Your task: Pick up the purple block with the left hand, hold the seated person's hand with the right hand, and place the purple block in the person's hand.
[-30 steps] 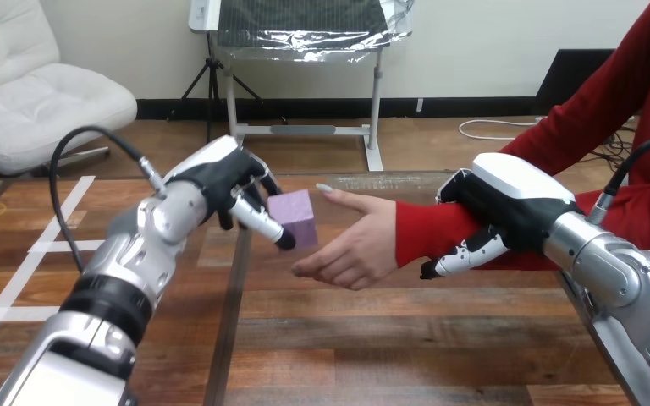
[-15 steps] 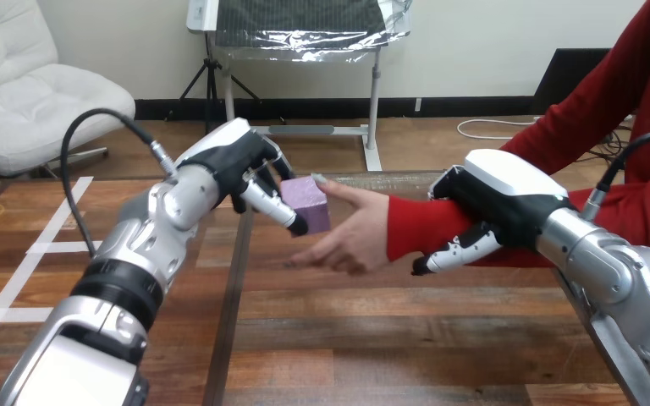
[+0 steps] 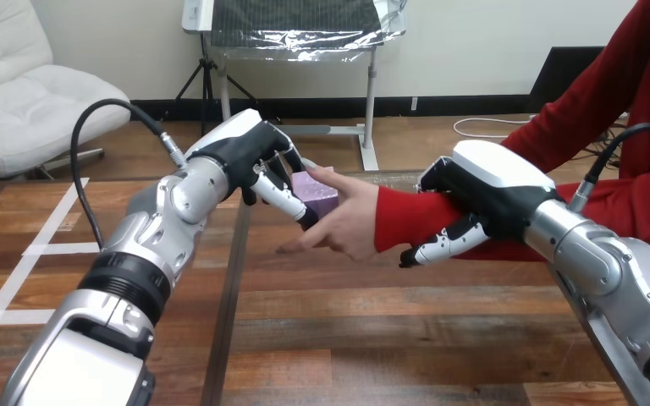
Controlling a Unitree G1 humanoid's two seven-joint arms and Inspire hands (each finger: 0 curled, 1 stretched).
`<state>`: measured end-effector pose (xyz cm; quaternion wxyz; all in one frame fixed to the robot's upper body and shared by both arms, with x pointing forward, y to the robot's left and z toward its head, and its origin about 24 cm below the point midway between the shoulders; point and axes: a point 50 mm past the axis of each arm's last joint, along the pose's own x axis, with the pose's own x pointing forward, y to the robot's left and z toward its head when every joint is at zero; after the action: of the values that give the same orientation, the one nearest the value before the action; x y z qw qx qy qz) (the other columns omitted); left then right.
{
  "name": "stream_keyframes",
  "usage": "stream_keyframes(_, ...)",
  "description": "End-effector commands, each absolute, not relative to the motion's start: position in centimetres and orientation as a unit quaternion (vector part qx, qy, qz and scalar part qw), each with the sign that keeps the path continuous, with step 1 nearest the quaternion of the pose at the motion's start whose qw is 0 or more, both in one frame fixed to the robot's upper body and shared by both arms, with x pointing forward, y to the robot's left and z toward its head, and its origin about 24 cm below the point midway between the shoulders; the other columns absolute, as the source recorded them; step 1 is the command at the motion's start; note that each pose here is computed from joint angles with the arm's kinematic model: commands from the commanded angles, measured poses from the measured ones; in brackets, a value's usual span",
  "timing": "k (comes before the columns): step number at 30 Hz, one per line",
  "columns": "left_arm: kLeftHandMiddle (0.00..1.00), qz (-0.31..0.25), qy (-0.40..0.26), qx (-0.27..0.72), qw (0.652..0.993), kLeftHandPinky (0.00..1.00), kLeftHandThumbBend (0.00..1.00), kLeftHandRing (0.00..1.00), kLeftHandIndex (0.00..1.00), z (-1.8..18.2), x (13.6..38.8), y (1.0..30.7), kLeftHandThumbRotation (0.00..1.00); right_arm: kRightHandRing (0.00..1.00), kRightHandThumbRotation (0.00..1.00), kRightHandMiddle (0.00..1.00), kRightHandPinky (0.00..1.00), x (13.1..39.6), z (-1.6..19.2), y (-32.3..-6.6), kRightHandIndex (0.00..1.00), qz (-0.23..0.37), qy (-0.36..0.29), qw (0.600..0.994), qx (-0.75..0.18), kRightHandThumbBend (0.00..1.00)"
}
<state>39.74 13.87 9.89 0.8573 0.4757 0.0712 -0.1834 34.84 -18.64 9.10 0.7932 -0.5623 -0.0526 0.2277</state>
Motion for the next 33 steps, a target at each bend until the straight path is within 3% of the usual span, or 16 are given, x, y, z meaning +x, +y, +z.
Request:
stream_keyframes(1,0.45,-0.17,0.019,0.485,0.858,0.3,0.74,0.38,0.43,13.3,40.9,12.7,0.0,0.26,0.27,0.3,0.23,36.2,13.6,-15.6,0.31,0.22,-0.148,0.791,-0.552,0.87)
stream_keyframes(21,0.52,-0.187,0.027,0.49,0.851,0.4,0.72,0.48,0.46,13.0,40.9,11.8,0.0,0.28,0.27,0.32,0.25,36.5,14.2,-14.5,0.32,0.226,-0.161,0.79,-0.547,0.87)
stream_keyframes(33,0.5,-0.192,0.028,0.49,0.85,0.38,0.73,0.45,0.46,12.6,40.7,11.5,0.0,0.28,0.28,0.32,0.25,36.5,14.4,-14.5,0.31,0.229,-0.164,0.789,-0.546,0.87)
